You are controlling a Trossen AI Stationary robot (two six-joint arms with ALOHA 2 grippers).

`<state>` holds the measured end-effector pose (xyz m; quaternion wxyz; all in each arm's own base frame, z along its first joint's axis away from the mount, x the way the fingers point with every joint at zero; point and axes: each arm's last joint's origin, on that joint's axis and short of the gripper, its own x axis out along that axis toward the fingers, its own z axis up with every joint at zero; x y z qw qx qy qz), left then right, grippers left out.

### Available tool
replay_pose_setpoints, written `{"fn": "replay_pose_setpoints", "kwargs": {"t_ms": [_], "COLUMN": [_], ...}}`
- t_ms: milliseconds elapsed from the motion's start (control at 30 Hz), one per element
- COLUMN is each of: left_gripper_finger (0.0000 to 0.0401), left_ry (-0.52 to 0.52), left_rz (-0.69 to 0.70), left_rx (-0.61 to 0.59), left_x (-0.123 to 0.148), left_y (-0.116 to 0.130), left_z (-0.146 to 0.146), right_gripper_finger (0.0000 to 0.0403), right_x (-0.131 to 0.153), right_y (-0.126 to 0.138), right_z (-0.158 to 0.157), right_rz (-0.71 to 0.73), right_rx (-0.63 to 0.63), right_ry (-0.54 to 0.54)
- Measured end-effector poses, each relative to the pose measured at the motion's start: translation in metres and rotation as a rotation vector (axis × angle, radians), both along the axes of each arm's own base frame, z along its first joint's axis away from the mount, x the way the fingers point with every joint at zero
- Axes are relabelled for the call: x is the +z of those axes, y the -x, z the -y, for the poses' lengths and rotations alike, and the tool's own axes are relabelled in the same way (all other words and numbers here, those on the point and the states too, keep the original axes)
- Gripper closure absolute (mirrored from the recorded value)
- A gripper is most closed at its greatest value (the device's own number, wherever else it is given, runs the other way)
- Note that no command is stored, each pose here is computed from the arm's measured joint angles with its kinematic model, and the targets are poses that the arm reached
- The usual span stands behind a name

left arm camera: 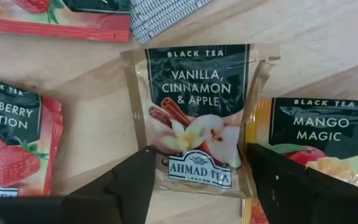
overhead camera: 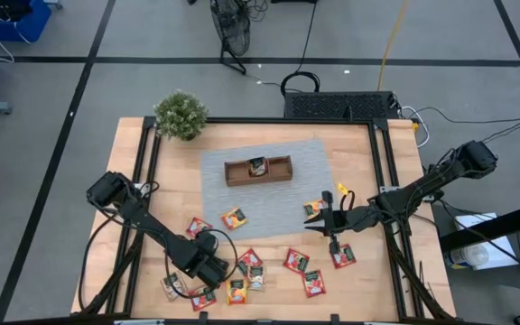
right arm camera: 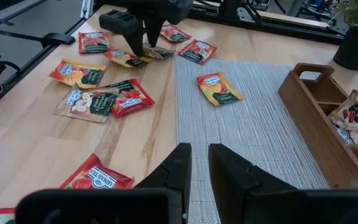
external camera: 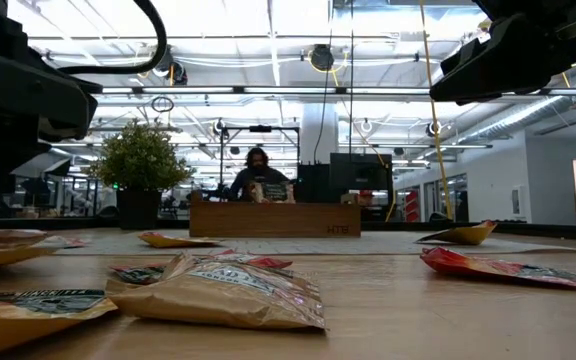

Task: Pick & Place Tea
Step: Put the brown tea bag into the middle section of the wooden organizer

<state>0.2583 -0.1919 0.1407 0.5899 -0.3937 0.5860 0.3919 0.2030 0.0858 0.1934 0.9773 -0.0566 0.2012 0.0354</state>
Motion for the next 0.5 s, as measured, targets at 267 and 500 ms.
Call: {"fn": "replay_pose_setpoints", "kwargs": {"t_ms": [267, 500], "left_gripper_finger": [0.0213, 0.0321], "left_ry": [0.006, 0.014], "left_rz": [0.000, 0.007], "left_rx": [-0.003, -0.084], "left_x": [0.0000, 0.0025], "left_y": [-0.0001, -0.0021], "left_z": [0.0005, 0.0022], "right_gripper_finger": [0.0360, 0.0360], "right_x": [0.0000, 0.0000], "right_y": [0.0000, 0.0000], "right_z": [0.0000, 0.0000], "right_rz": [0.000, 0.000], "right_rx": [0.000, 0.000], "right_ry": [0.000, 0.000]}}
